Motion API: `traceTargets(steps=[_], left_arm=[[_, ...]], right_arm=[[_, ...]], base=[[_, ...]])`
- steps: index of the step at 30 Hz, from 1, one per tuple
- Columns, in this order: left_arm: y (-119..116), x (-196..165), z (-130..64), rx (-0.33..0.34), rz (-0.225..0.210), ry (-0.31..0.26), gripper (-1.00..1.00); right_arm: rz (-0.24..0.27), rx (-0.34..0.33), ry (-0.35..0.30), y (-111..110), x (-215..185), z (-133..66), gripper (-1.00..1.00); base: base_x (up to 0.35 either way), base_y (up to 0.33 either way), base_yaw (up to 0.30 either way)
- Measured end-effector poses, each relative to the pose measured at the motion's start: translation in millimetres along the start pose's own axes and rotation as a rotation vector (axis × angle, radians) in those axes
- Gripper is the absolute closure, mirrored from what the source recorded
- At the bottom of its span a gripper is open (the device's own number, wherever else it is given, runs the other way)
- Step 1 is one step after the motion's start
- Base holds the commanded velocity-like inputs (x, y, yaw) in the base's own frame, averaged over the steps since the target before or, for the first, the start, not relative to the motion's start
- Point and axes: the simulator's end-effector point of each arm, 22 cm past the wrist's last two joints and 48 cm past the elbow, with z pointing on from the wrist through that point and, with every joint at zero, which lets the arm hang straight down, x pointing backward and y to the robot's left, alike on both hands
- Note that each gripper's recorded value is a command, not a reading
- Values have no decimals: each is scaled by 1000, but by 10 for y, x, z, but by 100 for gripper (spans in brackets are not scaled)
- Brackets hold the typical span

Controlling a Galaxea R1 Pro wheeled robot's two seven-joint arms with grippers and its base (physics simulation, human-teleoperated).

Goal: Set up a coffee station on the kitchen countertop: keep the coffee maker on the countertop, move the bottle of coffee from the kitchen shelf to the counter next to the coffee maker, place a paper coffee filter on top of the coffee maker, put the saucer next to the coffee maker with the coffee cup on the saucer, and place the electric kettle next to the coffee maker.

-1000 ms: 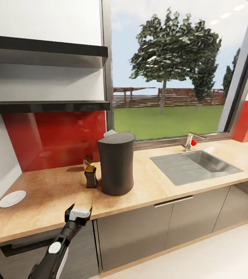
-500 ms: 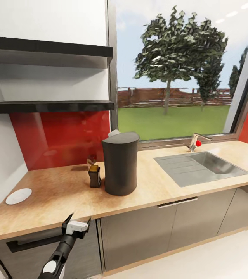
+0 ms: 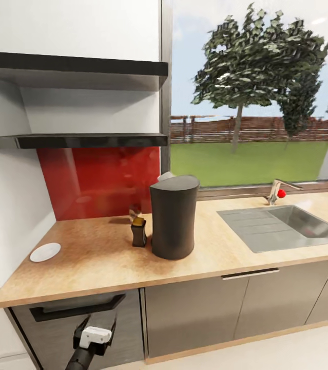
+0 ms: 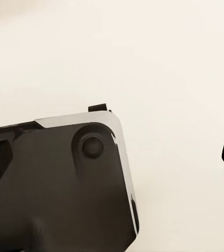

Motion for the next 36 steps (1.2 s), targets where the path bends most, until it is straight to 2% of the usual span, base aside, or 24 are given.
traceTargets(steps=[5,13,15,19,22,24,28,29,30,32,34,35,36], left_arm=[[-65,327,-272,7,-5,61,-100],[-73,874,-994,-4,8,170,-100],[-66,1049,-1214,-4,14,213,-100],[32,1298,-1505,-4,35,280,-100],[90,1533,-1777,-3,42,352,-100],[110,1709,-1957,-2,39,411,-100],[243,2257,-2451,-23,8,604,-100],[253,2471,-2664,-31,-14,686,-100],[245,2589,-2791,-35,-27,734,-100],[231,2945,-3219,-62,-64,897,-100],[292,3089,-3396,-100,-66,977,-100],[396,3159,-3488,-148,-52,1023,-100],[434,3174,-3514,-165,-45,1035,-100]], right_arm=[[0,0,1,-1,3,0,-100],[0,0,5,2,24,-1,-100],[-1,0,6,-2,27,-2,-100],[-1,-1,5,1,21,-1,-100],[-2,-4,3,9,12,-1,-100],[-4,-6,3,14,10,0,-100],[-13,-9,4,16,17,-1,-100],[-15,-8,5,11,17,-1,-100],[-16,-8,5,9,17,-1,-100],[-20,-7,5,-3,16,0,-100],[-23,-6,5,-12,15,0,-100],[-24,-6,5,-16,14,0,-100],[-25,-6,5,-17,14,0,-100]], base=[[0,0,8],[0,0,1],[0,0,0],[0,0,0],[0,0,0],[0,0,0],[0,0,0],[0,0,0],[0,0,0],[0,0,0],[0,0,0],[0,0,0],[0,0,0]])
